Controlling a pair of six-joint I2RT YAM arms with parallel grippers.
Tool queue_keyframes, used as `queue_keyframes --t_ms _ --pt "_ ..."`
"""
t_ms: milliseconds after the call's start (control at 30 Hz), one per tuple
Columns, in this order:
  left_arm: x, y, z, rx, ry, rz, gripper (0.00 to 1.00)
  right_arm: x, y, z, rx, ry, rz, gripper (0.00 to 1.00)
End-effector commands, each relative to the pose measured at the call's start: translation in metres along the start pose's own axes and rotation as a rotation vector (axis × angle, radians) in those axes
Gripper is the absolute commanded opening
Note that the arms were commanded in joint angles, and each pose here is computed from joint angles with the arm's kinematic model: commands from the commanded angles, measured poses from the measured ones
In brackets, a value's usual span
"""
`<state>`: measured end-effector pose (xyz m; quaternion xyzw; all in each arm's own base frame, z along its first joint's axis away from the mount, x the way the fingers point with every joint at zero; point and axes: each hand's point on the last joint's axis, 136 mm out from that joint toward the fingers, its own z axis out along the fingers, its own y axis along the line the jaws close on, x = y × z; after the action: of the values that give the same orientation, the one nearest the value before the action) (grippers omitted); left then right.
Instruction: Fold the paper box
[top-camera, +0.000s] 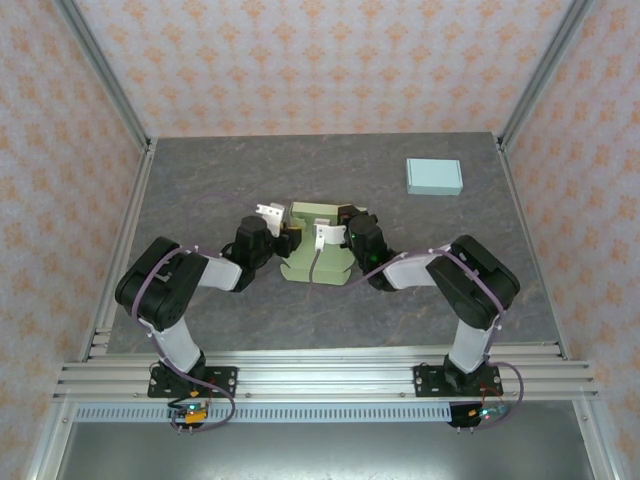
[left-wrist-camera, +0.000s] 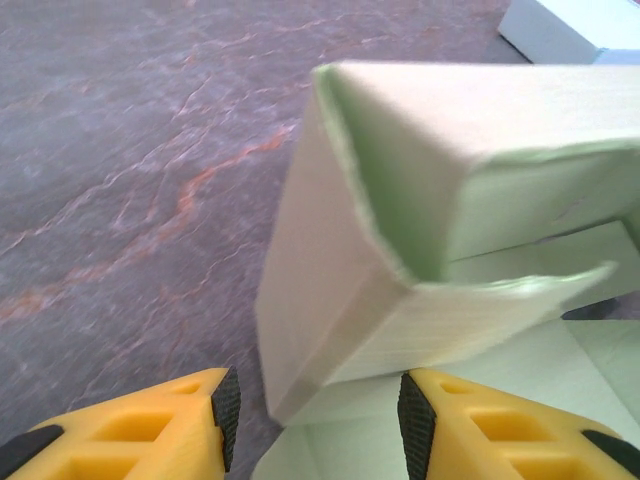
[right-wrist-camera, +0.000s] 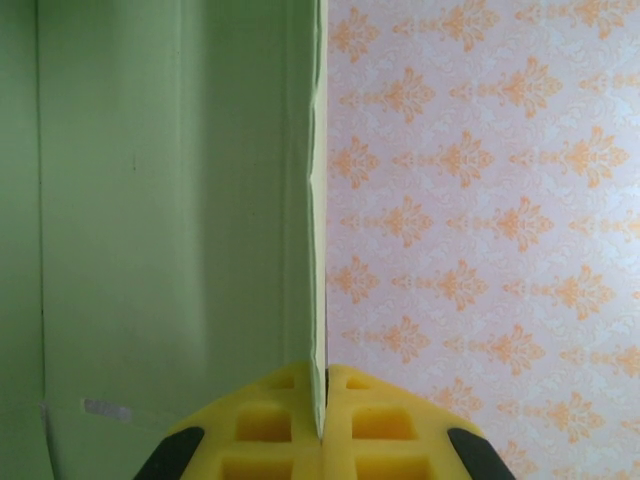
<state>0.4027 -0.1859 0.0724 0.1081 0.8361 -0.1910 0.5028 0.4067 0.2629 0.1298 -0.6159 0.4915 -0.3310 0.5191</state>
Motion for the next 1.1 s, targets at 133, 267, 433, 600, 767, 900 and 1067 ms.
queue_keyframes --t_ms 133,267,433,600,767,900,1067 --pt "-0.014 -0.004 0.012 -0.053 -0.046 0.057 0.47 0.003 0.018 -0.002 0.004 0.055 -0.026 0.03" --pt "-0.013 -0.005 0.013 -0.051 -0.055 0.062 0.46 0.007 0.018 -0.005 0.020 0.076 -0.004 0.04" --pt "-0.009 -0.004 0.006 -0.041 -0.058 0.090 0.50 0.008 0.023 -0.012 -0.008 0.065 -0.032 0.04" --pt "0.001 -0.001 0.006 -0.035 -0.038 0.092 0.52 0.008 0.032 -0.017 -0.048 0.049 -0.068 0.04" --pt "-0.005 -0.002 0.011 -0.029 -0.058 0.072 0.50 0.003 0.030 -0.020 -0.039 0.052 -0.063 0.04" --pt "-0.007 -0.014 0.020 0.028 -0.034 0.079 0.43 -0.002 0.033 -0.022 -0.043 0.045 -0.050 0.04" --pt "-0.005 -0.016 0.023 0.035 -0.034 0.068 0.27 -0.010 0.033 -0.024 -0.041 0.025 -0.038 0.05"
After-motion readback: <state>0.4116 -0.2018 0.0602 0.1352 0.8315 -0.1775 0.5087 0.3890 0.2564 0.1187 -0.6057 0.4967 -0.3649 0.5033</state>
